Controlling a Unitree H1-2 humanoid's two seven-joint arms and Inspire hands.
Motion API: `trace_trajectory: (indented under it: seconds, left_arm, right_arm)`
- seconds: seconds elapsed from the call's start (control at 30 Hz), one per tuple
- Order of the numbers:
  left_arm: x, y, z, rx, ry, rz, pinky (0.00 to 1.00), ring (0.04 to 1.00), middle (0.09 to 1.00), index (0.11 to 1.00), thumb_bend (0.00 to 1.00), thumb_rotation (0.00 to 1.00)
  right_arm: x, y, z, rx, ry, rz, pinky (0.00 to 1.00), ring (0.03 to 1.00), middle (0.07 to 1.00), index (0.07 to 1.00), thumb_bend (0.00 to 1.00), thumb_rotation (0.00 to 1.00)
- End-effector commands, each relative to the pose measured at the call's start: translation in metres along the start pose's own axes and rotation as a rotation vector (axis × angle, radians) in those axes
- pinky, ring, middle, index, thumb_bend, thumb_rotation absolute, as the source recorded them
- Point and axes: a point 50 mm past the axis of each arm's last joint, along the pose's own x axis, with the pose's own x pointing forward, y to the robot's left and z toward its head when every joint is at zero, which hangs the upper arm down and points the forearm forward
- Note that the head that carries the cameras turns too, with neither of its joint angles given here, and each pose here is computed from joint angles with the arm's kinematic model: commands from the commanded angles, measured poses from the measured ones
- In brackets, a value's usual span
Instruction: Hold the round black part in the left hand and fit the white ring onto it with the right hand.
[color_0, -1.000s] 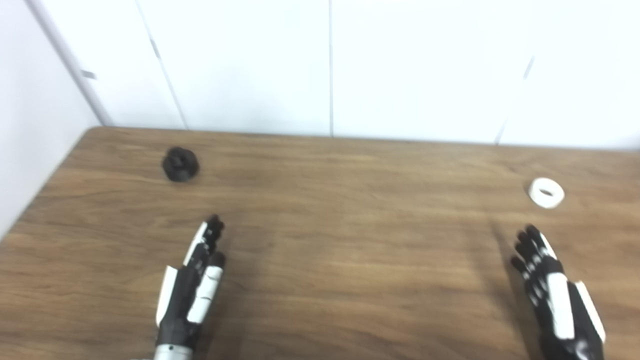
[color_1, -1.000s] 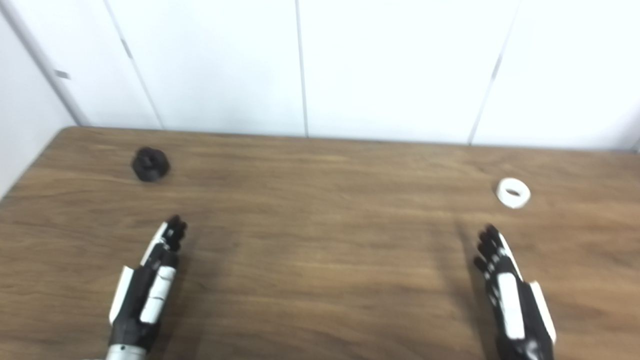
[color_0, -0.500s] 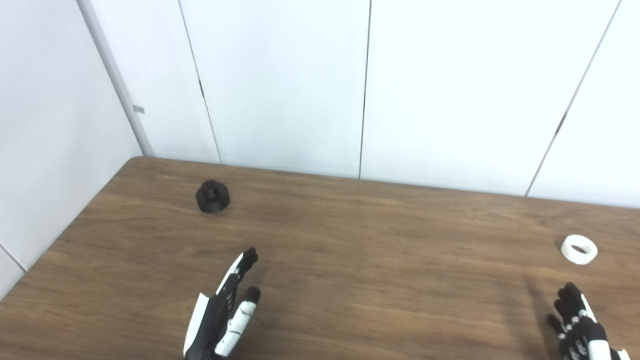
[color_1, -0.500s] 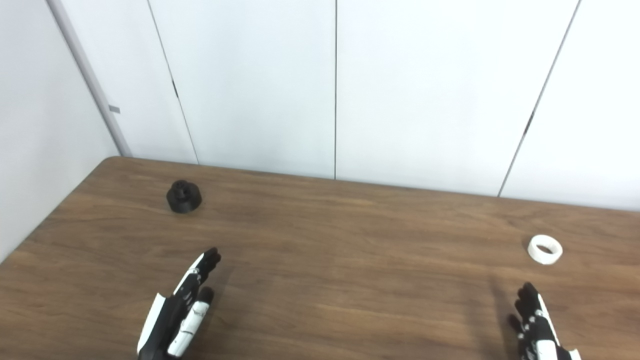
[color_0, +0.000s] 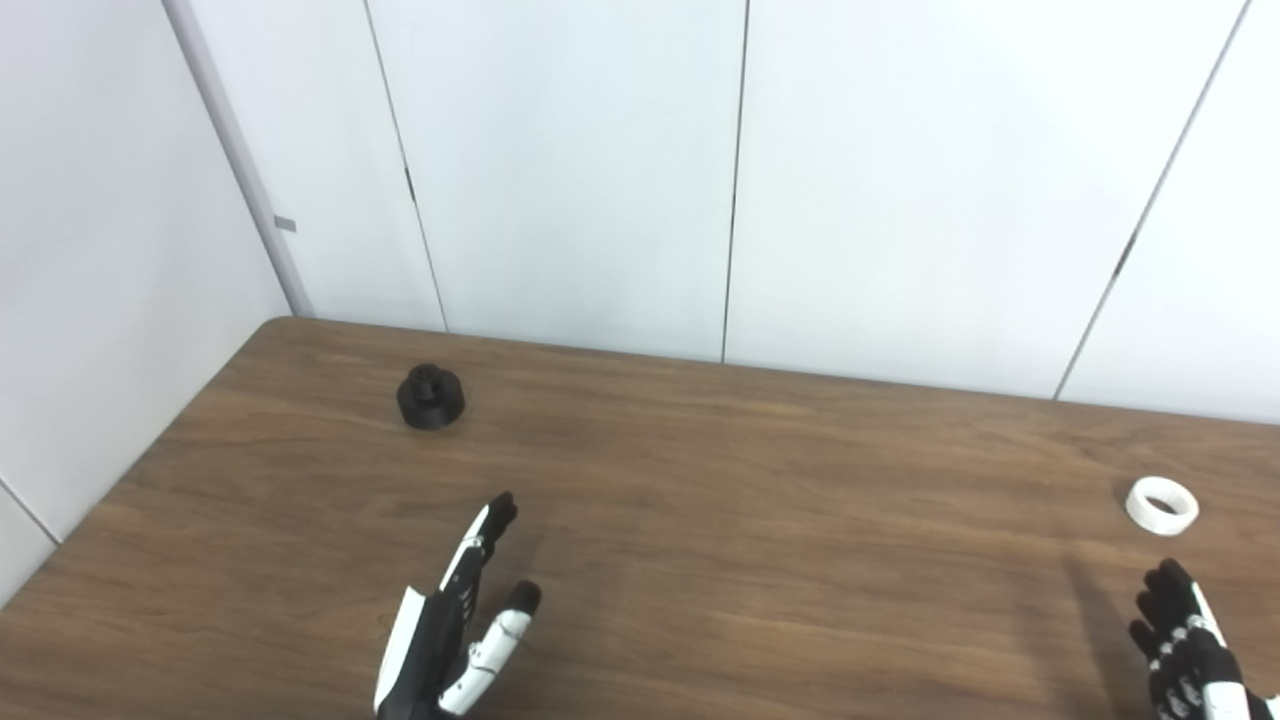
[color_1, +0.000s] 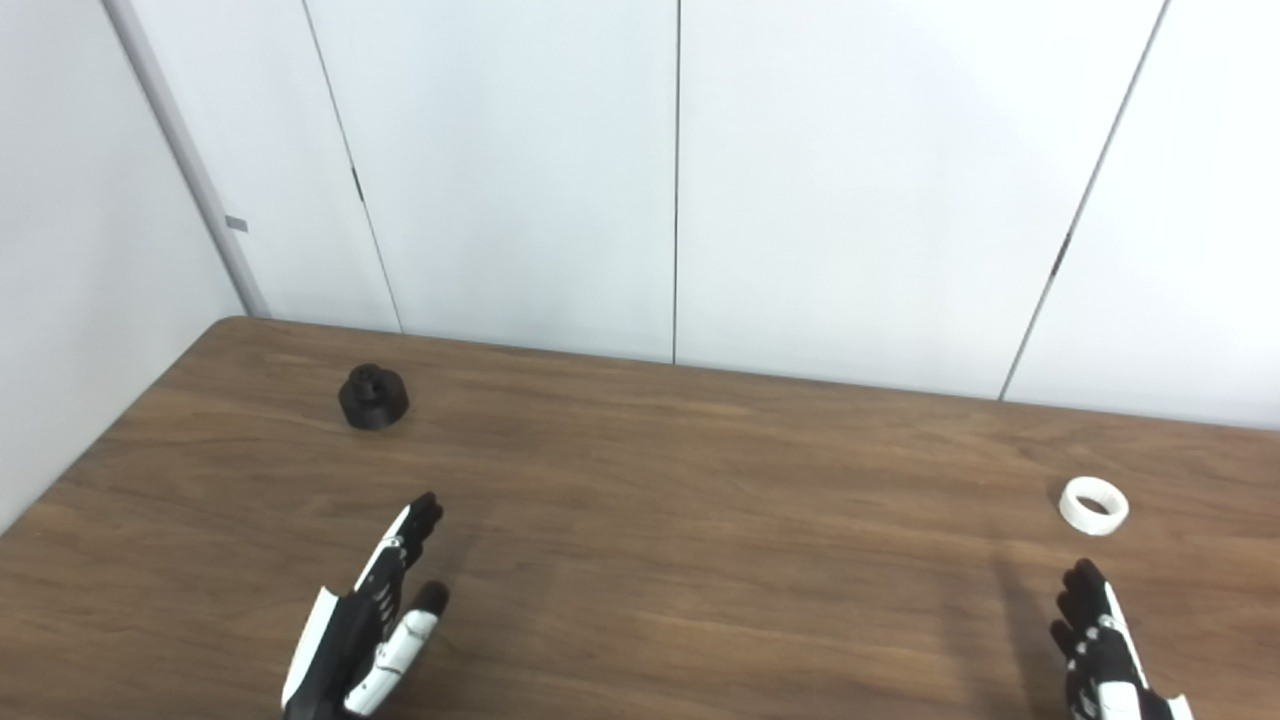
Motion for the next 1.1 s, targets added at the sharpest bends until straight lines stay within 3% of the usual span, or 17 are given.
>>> trace_trajectory:
  seconds: [0.0,0.23,0.43,0.57,0.63,0.7,0.83,1.07]
  left_arm:
    - [-0.007,-0.026,-0.010,-0.057,0.055,0.035,1.00,0.982,0.955,0.976,0.66,0.64]
    - [0.014,-0.003,0.008,0.018,0.003,0.069,0.96,0.958,0.948,0.962,0.81,0.46]
    - [0.042,0.025,0.028,0.084,-0.047,0.106,1.00,0.975,0.948,0.955,0.87,0.36]
    - [0.061,0.047,0.041,0.224,-0.034,0.141,1.00,0.976,0.945,0.943,0.90,0.36]
    - [0.071,0.059,0.046,0.349,0.016,0.150,1.00,0.991,0.962,0.954,0.93,0.46]
    - [0.080,0.071,0.051,0.425,0.047,0.164,0.99,0.989,0.969,0.958,0.95,0.48]
    - [0.095,0.091,0.056,0.505,0.099,0.208,0.95,0.970,0.966,0.949,0.97,0.47]
    - [0.118,0.122,0.057,0.638,0.120,0.249,0.90,0.957,0.957,0.942,0.92,0.43]
  right_arm:
    - [-0.004,0.002,-0.012,0.025,0.040,-0.015,1.00,1.000,0.996,0.997,0.50,1.00]
    - [-0.003,0.003,-0.011,0.029,0.050,-0.014,1.00,1.000,0.999,1.000,0.49,1.00]
    - [-0.003,0.005,-0.011,0.032,0.046,-0.018,1.00,1.000,0.992,0.999,0.48,1.00]
    - [-0.004,0.005,-0.011,0.031,0.048,-0.016,1.00,1.000,0.986,0.998,0.49,1.00]
    - [-0.005,0.005,-0.010,0.022,0.052,-0.013,1.00,1.000,0.989,1.000,0.48,1.00]
    - [-0.006,0.005,-0.011,0.021,0.053,-0.011,1.00,1.000,0.988,1.000,0.47,1.00]
    - [-0.006,0.004,-0.012,0.029,0.052,-0.009,1.00,1.000,0.989,1.000,0.46,1.00]
    - [-0.006,0.005,-0.013,0.031,0.054,-0.011,1.00,1.000,0.988,1.000,0.47,1.00]
